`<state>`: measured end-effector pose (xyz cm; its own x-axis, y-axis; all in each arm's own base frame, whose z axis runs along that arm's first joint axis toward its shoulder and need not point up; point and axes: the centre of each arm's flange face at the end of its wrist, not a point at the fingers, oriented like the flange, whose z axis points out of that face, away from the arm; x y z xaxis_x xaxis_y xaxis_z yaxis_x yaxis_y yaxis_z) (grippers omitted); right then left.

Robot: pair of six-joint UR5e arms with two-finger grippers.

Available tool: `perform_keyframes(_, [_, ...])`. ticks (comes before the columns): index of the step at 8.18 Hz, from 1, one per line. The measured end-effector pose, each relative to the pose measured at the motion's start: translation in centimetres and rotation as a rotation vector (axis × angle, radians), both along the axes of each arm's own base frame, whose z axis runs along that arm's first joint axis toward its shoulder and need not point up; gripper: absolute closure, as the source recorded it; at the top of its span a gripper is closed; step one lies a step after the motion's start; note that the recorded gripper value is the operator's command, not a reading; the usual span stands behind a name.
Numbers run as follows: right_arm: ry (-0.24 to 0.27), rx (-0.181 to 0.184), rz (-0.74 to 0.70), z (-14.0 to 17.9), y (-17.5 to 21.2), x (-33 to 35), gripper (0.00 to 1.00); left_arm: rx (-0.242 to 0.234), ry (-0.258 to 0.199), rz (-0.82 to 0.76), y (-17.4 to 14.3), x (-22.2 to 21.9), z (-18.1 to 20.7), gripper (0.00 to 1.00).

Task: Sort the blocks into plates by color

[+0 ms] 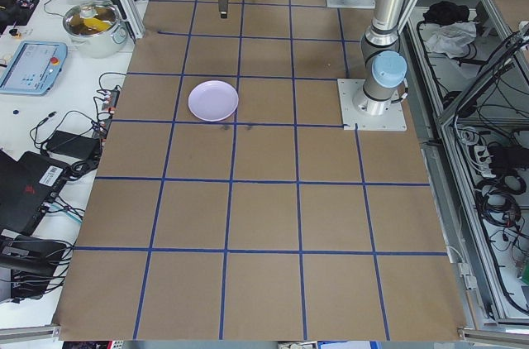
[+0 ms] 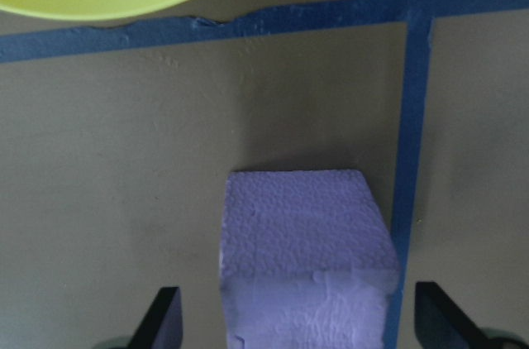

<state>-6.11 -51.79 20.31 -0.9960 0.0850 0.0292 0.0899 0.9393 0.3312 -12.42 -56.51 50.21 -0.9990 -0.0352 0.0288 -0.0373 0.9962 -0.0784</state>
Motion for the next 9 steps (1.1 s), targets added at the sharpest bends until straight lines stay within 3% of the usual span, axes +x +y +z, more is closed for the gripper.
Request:
perform_keyframes(1, [-0.006, 0.023, 0.0, -1.4, 0.0, 0.0, 0.61, 0.0, 0.0, 0.0, 0.0, 0.0, 0.0, 0.0])
perform_keyframes(2, [-0.004, 0.034, 0.0, -2.2, 0.0, -0.2, 0.65, -0.002, 0.001, 0.0, 0.1, 0.0, 0.1, 0.0])
perform_keyframes(5, [0.011, 0.02, -0.016, -0.9, 0.2, 0.1, 0.65, -0.005, 0.0, 0.003, 0.1, 0.1, 0.2, 0.0])
perform_keyframes(7, [-0.034, 0.017, -0.065, 2.0, 1.0, 3.4, 0.63, -0.004, 0.0, 0.003, 0.1, 0.2, 0.2, 0.0])
perform_keyframes(9, [-0.065, -0.002, -0.116, 4.4, 1.7, 11.3, 0.63, -0.003, 0.001, 0.002, 0.1, 0.1, 0.2, 0.0])
